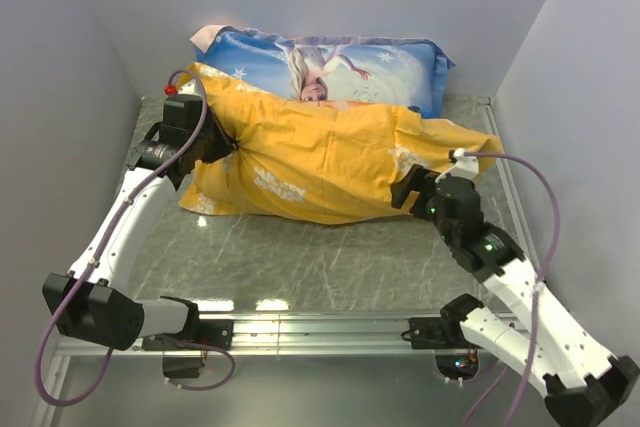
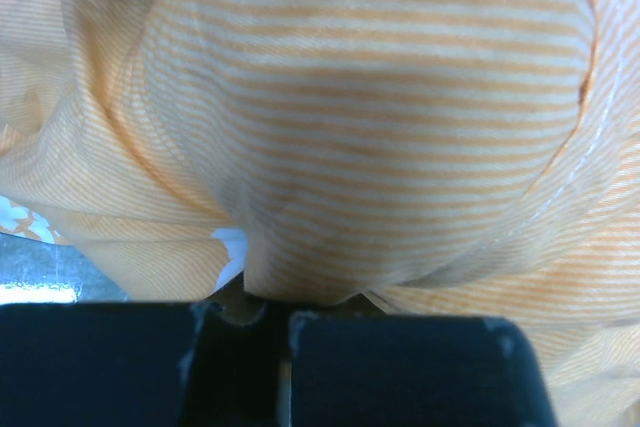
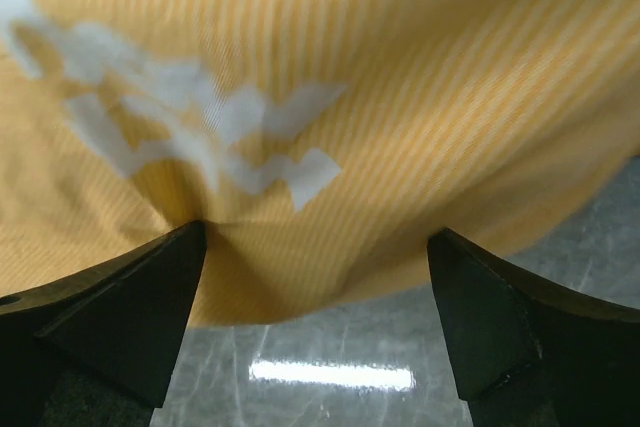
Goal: Remove the pillowcase from the pillow
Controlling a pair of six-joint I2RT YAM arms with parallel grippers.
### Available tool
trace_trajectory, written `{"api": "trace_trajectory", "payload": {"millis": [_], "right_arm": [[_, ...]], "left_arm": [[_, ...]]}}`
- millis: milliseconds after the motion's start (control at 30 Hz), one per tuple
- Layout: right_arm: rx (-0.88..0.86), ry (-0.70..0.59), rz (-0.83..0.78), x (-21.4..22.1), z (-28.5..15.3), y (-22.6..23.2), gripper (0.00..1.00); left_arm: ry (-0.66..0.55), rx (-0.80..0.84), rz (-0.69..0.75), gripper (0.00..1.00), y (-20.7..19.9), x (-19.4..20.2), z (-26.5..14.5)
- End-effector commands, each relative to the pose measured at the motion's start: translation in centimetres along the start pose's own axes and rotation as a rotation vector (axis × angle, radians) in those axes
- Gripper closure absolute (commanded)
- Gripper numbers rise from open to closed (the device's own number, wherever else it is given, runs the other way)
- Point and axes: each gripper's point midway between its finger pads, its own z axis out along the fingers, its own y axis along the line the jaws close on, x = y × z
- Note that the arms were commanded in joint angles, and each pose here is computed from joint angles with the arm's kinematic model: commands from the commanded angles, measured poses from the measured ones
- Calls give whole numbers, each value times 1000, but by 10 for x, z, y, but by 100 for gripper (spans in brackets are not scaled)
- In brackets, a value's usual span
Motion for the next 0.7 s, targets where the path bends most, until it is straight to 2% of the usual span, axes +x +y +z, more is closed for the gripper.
{"api": "trace_trajectory", "payload": {"millis": [0,67,133,200,233,267,300,367,400,500,667], "right_arm": [[-64,-125,59,-26,22,24,2],[-94,-133,50,-29,39,37,2],[-131,-148,53,-39,43,50,6],[-153,-179,56,-55,39,59,21],[-134,-182,49,-59,38,58,33],[-122,-187,42,-66,35,58,65],[-132,-218,45,-85,26,65,78],[-123,-219,33,-95,16,66,95],[-138,-251,42,-115,4,73,99],[-126,-296,52,-142,-24,73,100],[-86,-315,42,-159,-41,68,100]], "left_arm": [[-46,179,-18,100,-42,-15,-10],[-52,186,-15,100,-43,-15,-15],[-56,194,-6,100,-42,-13,-22],[-59,202,12,100,-42,-12,-27],[-57,206,21,100,-42,-11,-32],[-58,208,31,100,-43,-11,-36],[-64,220,47,100,-46,-13,-41],[-67,231,63,100,-49,-13,-49],[-74,238,77,100,-52,-15,-55],[-91,242,103,100,-57,-20,-67],[-109,235,121,100,-59,-23,-73]]}}
